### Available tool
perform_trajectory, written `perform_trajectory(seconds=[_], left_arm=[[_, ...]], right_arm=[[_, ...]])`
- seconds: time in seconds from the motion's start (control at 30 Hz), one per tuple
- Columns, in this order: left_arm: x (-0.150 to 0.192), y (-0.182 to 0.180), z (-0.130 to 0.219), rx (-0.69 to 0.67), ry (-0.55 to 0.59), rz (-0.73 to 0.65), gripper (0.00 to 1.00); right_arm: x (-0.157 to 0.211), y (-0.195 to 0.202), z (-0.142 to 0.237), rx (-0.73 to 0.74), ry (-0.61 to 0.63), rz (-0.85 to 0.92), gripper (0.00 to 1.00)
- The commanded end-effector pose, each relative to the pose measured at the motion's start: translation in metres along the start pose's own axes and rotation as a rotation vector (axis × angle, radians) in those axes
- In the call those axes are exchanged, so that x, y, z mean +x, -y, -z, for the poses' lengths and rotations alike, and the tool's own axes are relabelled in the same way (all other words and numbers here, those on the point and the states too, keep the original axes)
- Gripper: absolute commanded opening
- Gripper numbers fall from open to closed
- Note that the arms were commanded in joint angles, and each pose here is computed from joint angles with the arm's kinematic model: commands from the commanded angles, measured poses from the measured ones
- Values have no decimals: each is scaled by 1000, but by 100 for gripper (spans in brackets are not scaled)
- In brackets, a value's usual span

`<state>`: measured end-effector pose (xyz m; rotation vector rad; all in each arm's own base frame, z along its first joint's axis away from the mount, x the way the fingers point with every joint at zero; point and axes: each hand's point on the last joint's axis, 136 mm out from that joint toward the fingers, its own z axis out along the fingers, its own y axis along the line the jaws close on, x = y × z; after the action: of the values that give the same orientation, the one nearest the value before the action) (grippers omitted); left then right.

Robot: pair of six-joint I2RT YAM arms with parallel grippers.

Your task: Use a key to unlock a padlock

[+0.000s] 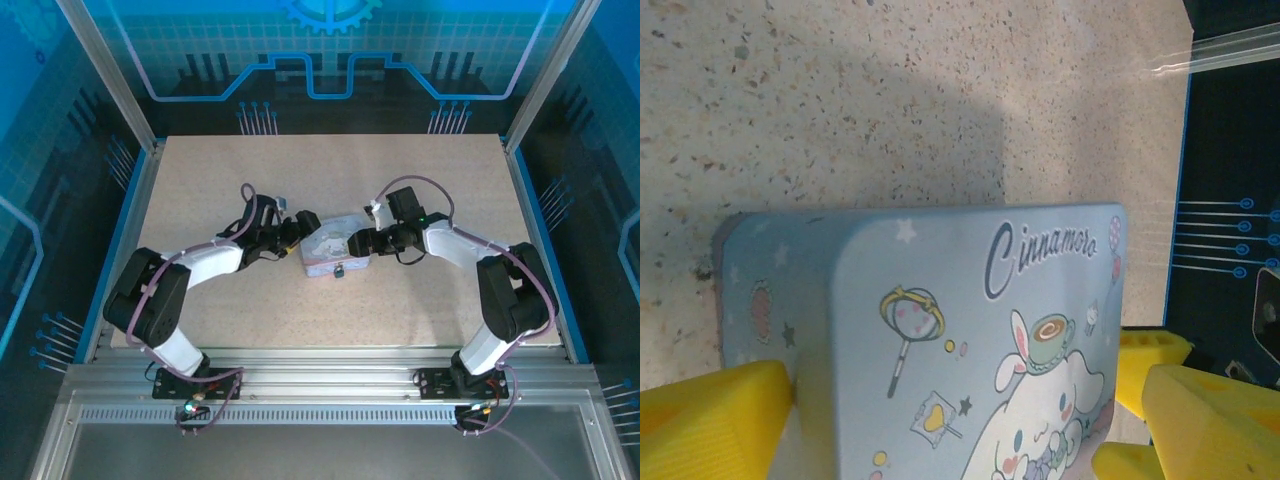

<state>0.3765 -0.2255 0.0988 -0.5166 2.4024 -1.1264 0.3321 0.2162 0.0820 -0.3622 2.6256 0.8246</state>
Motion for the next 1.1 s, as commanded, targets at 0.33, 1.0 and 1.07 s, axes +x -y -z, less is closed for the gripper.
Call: perform_trajectory(seconds=[0.33, 1.0, 1.07], left_arm=[[-26, 26, -32, 6, -56, -51, 91], [-46, 5, 23, -80, 24, -76, 93], [-35, 2, 30, -84, 12, -73, 93]], right_arm=[[-36, 10, -14, 78, 65, -65, 72], [-32, 44, 52, 324, 157, -138, 78], [-28, 57, 60, 381, 149, -175, 77]])
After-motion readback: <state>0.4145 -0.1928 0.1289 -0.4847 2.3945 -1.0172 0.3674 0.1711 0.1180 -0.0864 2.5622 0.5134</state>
